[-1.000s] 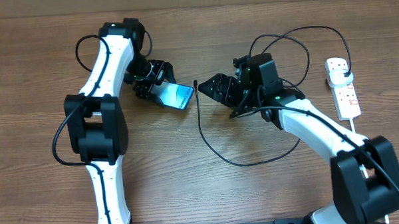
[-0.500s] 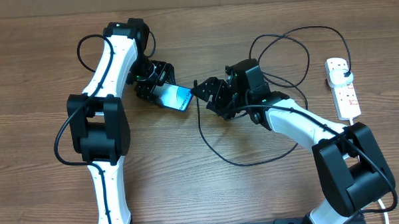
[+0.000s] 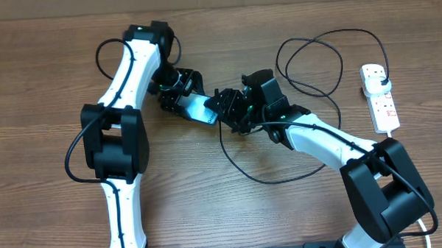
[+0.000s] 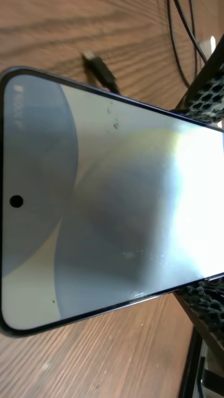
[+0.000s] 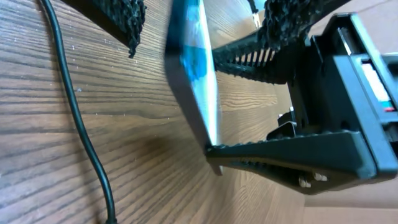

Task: Plug charger to phone and switch on socket
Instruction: 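Grasp the phone with right gripper next to left gripper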

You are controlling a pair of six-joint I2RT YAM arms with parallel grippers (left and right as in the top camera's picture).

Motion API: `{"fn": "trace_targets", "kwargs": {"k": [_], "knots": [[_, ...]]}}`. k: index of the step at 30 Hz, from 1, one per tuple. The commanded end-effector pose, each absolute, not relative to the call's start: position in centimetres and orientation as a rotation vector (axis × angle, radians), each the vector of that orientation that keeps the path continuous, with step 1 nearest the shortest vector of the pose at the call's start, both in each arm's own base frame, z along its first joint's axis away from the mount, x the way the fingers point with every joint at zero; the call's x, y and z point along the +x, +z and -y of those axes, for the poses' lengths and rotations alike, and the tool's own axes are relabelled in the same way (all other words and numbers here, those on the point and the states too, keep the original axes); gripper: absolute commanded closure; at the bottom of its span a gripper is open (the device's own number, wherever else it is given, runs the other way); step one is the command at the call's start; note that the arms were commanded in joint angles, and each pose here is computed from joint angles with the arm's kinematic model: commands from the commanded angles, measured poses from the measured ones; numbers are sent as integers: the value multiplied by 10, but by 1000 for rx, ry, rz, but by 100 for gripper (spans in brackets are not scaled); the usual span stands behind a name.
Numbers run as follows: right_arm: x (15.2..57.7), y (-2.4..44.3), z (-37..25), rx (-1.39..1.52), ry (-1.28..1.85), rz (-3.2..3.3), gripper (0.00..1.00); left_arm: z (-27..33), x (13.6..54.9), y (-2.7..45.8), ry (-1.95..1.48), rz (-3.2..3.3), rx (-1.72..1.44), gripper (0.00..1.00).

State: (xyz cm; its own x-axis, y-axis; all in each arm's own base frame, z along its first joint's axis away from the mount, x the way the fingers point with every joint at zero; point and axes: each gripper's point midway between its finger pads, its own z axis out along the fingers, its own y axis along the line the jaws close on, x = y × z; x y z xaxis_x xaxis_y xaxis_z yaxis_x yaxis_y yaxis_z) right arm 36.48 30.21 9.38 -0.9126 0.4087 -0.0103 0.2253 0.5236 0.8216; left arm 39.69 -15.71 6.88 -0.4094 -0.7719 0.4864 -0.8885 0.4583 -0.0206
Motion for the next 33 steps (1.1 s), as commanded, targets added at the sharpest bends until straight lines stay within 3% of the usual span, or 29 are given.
{"fn": "trace_targets", "kwargs": {"k": [1, 17, 24, 33], "knots": [[373, 99, -304, 551, 1308, -2532, 41, 175, 396, 77, 426, 2287, 1370, 60], [369, 93, -305, 519, 1246, -2549, 60, 190, 390, 77, 415, 2309, 1326, 59], [366, 91, -307, 512, 1226, -2556, 63, 191, 390, 78, 425, 2301, 1322, 59], [366, 90, -307, 514, 1224, -2558, 77, 192, 390, 78, 428, 2298, 1321, 58]]}}
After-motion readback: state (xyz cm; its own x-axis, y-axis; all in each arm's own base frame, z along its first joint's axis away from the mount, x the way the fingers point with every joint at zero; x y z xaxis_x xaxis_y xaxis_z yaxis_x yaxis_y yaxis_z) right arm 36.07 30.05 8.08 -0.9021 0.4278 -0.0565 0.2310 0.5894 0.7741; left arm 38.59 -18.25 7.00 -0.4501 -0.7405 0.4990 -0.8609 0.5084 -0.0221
